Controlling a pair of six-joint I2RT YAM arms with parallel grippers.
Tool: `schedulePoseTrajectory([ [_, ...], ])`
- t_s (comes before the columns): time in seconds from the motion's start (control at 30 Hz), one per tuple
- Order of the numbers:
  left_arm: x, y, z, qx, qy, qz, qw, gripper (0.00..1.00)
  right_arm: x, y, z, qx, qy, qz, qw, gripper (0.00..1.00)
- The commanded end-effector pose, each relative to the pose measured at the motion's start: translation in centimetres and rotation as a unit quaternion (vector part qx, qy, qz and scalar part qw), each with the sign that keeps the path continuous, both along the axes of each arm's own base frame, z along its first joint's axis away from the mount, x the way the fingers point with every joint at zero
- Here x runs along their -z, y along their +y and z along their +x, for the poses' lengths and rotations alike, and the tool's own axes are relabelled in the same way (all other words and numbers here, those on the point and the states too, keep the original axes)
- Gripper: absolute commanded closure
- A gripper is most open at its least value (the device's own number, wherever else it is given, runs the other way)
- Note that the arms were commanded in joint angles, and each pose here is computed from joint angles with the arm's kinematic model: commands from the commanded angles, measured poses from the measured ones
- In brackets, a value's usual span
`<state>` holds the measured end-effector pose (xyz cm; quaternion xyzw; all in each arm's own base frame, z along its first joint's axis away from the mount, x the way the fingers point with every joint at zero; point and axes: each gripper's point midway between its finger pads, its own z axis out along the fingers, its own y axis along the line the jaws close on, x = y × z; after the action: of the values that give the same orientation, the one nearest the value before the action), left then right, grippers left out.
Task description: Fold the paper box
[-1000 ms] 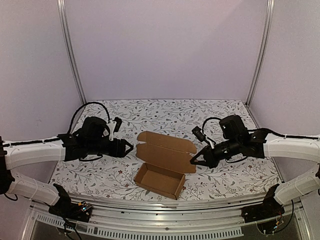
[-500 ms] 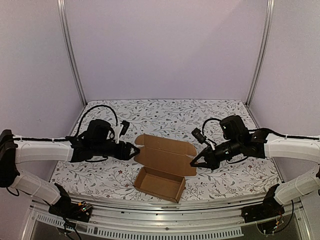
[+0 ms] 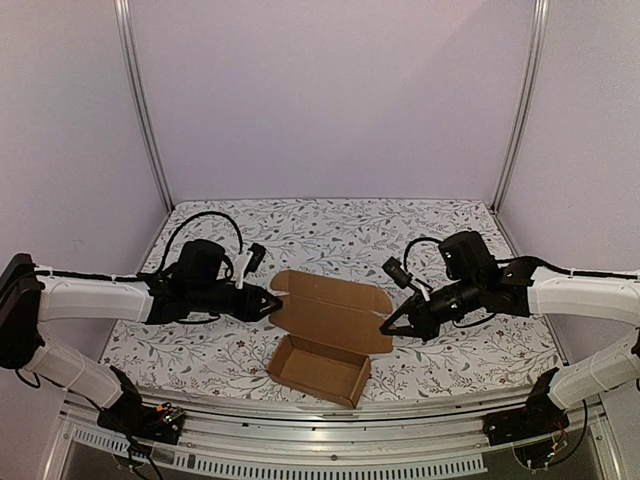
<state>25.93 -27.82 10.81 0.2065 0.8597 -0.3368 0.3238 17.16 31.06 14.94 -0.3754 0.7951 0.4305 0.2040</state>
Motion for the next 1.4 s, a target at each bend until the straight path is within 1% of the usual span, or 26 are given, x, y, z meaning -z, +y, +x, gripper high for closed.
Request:
schedulePoseTrajectory([
  [0.0,-1.1,-0.4,0.4,0.011,-0.013,-0.017,1.0,0.7,-0.4,0.3,0.1,-0.009,0.0,0.001,1.0,1.0],
  [0.3,-1.4,-0.6,-0.1,0.023,-0.014,-0.025,0.999,0.85,-0.2,0.0,0.5,0.0,-0.007,-0.008,1.0,1.0],
  [0.67,-1.6,-0.4,-0.8,0.028,-0.014,-0.033,0.999,0.94,-0.2,0.0,0.6,0.003,-0.01,-0.009,1.0,1.0],
  [0.8,-1.5,-0.4,-0.8,0.028,-0.011,-0.034,0.999,0.94,-0.3,0.0,0.5,0.002,-0.011,-0.008,1.0,1.0],
  [0.93,-1.3,-0.4,-0.8,0.026,-0.008,-0.035,0.999,0.9,-0.4,0.0,0.5,0.002,-0.01,-0.007,1.0,1.0],
  [1.1,-1.3,-0.7,-0.7,0.027,-0.005,-0.039,0.999,0.89,-0.3,0.0,0.5,0.002,-0.01,-0.008,1.0,1.0],
  [1.23,-1.3,-0.9,-0.6,0.028,-0.004,-0.041,0.999,0.9,-0.3,0.0,0.6,0.003,-0.012,-0.007,1.0,1.0],
  [1.37,-1.4,-1.0,-0.7,0.03,-0.001,-0.045,0.999,0.93,-0.3,0.0,0.7,0.005,-0.012,-0.008,1.0,1.0],
])
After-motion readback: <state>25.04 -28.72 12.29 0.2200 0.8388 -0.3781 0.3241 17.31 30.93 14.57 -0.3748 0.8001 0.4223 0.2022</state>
